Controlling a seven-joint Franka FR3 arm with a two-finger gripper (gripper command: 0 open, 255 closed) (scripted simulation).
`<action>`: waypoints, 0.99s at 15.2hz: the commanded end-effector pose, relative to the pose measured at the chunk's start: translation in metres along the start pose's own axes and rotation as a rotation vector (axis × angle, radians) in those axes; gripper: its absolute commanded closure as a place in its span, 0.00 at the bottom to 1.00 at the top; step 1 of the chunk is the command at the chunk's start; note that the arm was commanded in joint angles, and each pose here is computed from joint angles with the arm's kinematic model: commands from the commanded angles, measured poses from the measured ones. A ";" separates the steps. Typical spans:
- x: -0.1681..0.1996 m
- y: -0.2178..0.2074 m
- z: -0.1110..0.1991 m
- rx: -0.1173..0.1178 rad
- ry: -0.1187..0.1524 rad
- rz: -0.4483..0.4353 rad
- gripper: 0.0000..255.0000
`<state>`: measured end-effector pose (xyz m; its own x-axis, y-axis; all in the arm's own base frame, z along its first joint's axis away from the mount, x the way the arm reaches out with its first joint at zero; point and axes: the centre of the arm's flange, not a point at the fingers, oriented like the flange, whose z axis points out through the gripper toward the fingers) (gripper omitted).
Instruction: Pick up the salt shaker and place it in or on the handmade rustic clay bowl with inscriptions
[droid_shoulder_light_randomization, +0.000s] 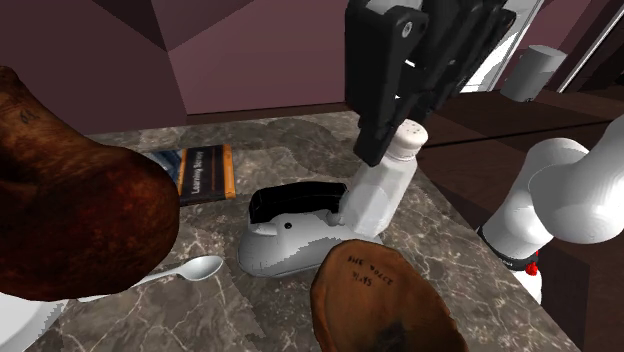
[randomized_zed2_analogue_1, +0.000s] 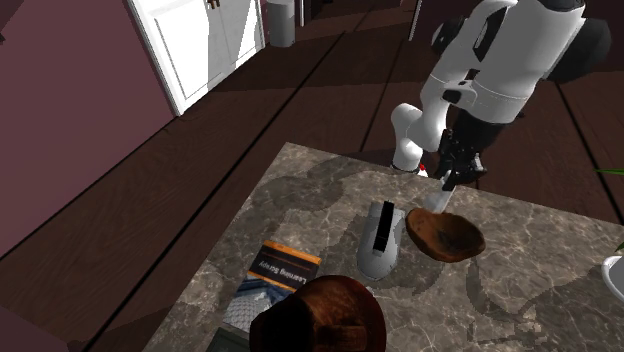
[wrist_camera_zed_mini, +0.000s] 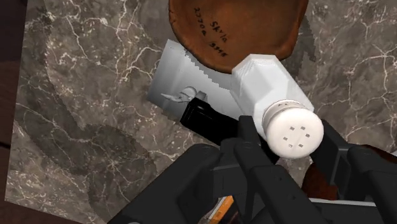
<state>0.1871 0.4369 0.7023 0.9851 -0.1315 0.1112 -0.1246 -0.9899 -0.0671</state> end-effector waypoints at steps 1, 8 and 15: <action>-0.027 -0.006 -0.010 0.000 0.000 0.002 1.00; -0.060 -0.014 0.005 0.000 0.000 0.002 1.00; -0.064 -0.012 0.042 0.000 0.000 0.002 1.00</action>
<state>0.1302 0.4590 0.6607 0.9849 -0.1329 0.1112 -0.1260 -0.9898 -0.0665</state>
